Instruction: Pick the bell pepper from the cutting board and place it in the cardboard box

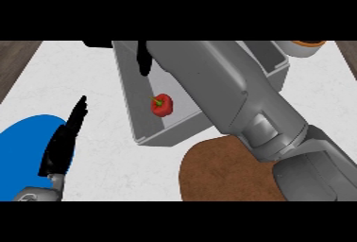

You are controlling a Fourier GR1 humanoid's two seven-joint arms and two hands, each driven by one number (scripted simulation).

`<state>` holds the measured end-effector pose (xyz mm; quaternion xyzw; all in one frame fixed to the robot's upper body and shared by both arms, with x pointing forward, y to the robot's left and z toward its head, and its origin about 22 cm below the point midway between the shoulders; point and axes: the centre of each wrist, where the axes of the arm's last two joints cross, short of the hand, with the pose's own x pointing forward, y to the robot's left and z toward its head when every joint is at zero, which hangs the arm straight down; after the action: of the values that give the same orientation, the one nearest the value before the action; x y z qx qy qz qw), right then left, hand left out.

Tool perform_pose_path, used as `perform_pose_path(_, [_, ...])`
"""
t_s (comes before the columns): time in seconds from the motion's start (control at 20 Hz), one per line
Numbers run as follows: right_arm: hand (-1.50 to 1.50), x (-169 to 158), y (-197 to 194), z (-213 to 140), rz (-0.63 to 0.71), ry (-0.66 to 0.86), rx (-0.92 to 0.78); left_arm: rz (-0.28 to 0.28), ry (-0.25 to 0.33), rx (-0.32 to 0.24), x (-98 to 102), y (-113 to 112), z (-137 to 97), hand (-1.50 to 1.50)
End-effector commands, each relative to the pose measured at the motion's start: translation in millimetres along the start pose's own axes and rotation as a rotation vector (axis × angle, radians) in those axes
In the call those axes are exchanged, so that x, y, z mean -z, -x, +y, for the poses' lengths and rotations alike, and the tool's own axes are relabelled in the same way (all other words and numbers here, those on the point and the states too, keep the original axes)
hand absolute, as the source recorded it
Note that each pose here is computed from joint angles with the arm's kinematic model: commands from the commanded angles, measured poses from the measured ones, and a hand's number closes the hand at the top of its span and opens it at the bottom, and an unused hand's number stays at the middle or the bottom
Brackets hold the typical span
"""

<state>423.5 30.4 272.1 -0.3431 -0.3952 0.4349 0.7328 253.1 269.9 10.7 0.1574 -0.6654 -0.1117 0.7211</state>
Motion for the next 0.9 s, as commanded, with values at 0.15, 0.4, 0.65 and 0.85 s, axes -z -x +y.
perform_pose_path(0.15, [-1.50,0.5,-3.1,3.1,0.135,-0.031,-0.042,0.008,-0.011,-0.002,-12.3,1.9,-3.5,0.00])
perform_pose_path(0.4, [-1.50,19.9,12.6,23.0,0.101,-0.044,-0.062,0.021,-0.020,-0.012,-4.0,6.8,8.7,0.00])
perform_pose_path(0.65, [-1.50,10.0,3.9,19.6,0.120,-0.027,-0.045,0.006,-0.004,0.015,-1.5,3.7,-5.4,0.00])
perform_pose_path(0.85, [-1.50,15.9,10.5,34.9,0.120,-0.010,-0.024,0.001,-0.006,-0.017,10.7,-7.6,11.6,0.00])
